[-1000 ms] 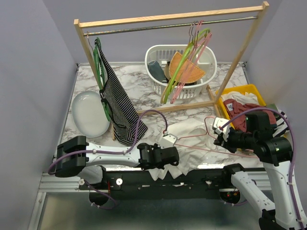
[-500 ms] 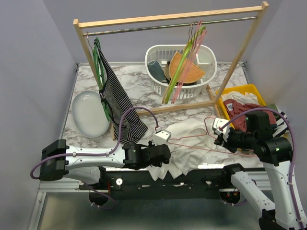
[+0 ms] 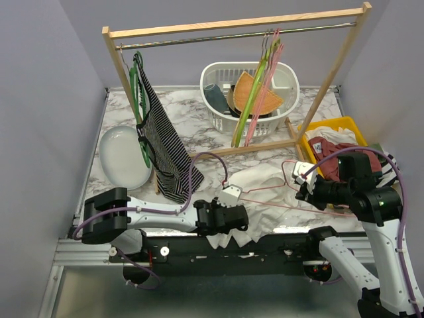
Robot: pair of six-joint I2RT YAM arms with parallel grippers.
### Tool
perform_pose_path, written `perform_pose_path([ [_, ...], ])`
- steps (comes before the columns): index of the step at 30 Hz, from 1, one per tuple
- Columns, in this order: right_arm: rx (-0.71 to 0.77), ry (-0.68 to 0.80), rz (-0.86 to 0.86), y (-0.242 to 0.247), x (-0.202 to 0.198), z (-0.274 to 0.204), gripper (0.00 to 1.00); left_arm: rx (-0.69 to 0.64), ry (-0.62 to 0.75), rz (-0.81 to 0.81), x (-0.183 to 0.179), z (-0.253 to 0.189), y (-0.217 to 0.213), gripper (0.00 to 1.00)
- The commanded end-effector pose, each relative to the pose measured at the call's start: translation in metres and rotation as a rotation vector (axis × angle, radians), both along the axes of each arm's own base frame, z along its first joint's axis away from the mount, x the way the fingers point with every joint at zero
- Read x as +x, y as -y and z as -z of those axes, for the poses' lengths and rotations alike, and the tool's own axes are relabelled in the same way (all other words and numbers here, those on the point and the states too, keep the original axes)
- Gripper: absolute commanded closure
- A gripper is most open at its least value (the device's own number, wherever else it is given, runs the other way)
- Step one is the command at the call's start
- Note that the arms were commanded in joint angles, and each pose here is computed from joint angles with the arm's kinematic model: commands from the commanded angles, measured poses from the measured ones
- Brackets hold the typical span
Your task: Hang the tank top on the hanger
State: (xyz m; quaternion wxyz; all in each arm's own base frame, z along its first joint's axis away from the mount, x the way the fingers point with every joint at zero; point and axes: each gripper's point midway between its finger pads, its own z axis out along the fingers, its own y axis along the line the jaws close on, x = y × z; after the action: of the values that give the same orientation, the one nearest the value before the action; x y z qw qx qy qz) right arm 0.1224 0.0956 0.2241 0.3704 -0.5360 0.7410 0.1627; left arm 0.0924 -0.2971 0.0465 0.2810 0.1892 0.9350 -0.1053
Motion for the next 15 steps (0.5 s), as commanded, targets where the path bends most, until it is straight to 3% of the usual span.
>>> perform_pose_path([
  [1, 0.011, -0.071, -0.006, -0.001, -0.014, 0.009, 1.00, 0.028, 0.084, -0.041, 0.013, -0.009, 0.003, 0.60],
  [6, 0.019, -0.087, -0.024, -0.004, -0.016, 0.011, 1.00, 0.008, 0.102, -0.018, 0.014, -0.022, 0.001, 0.83],
  [7, 0.021, -0.092, -0.027, -0.004, -0.016, 0.011, 1.00, 0.012, 0.108, -0.010, 0.015, -0.022, -0.003, 0.95],
  [8, 0.022, -0.098, -0.036, -0.005, -0.017, 0.013, 1.00, -0.011, 0.113, -0.011, 0.016, -0.028, -0.003, 1.00],
  [15, 0.076, -0.115, -0.139, -0.017, -0.033, 0.010, 1.00, -0.075, 0.102, -0.012, 0.026, -0.040, -0.017, 1.00],
])
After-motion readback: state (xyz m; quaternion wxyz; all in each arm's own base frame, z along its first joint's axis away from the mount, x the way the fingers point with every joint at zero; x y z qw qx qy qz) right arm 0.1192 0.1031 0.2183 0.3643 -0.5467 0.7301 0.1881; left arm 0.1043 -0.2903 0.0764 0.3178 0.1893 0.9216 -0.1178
